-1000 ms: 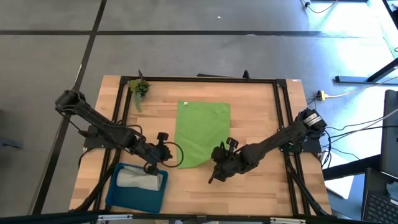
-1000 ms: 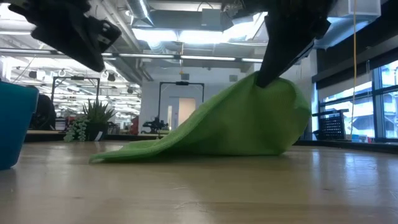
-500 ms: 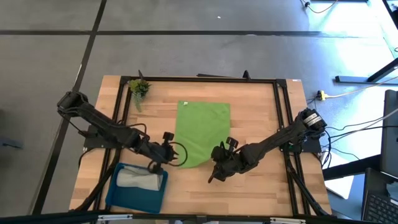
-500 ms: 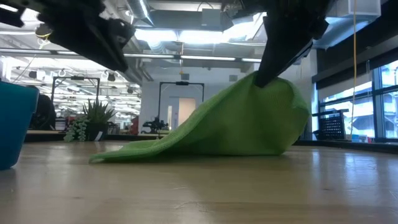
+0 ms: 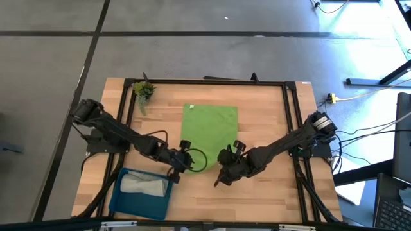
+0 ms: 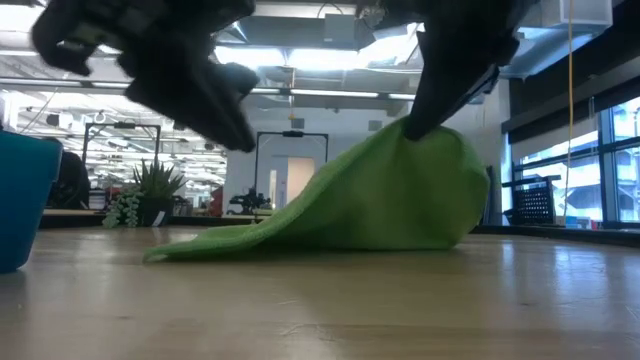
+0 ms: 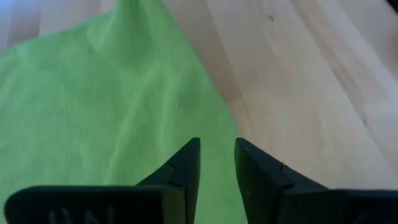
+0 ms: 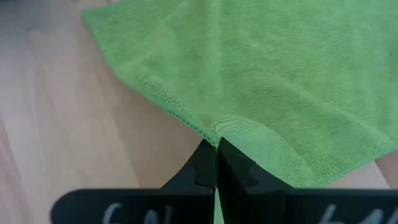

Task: Fold microfiber towels
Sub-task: Fold the green microfiber cloth

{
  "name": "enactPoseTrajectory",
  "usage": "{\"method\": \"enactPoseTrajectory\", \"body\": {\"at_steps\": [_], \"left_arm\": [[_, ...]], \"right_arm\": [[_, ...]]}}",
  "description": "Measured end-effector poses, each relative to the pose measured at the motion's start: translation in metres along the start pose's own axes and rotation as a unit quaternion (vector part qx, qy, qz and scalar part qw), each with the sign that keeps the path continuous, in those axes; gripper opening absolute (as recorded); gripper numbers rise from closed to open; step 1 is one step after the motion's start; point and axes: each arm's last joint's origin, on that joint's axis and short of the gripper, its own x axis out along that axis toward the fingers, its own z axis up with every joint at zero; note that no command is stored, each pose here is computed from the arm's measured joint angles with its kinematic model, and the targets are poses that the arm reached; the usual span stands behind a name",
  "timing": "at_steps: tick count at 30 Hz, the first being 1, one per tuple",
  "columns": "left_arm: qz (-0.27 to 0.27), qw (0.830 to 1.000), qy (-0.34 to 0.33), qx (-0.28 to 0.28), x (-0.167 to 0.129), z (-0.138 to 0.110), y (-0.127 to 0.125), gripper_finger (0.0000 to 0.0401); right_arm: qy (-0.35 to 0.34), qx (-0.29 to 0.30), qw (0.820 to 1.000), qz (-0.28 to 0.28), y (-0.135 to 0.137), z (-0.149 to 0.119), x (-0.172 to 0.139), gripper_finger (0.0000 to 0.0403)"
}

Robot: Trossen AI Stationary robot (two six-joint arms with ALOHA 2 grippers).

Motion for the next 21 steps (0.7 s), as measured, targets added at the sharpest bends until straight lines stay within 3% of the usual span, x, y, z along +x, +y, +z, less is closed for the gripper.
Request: {"method": "enactPoseTrajectory", "body": {"at_steps": [8,21], "left_arm": [[0.008,1.000,0.027,0.000,0.022,0.009,-0.004,0.0090],[0.014,0.996,0.051,-0.072,0.029,0.003,-0.007,0.0086]], "right_arm": [[0.001,0.043,0.999,-0.016,-0.014,0.013,0.009,0.0003],[0.005,0.055,0.998,-0.026,-0.029,0.025,0.016,0.0009]]}}
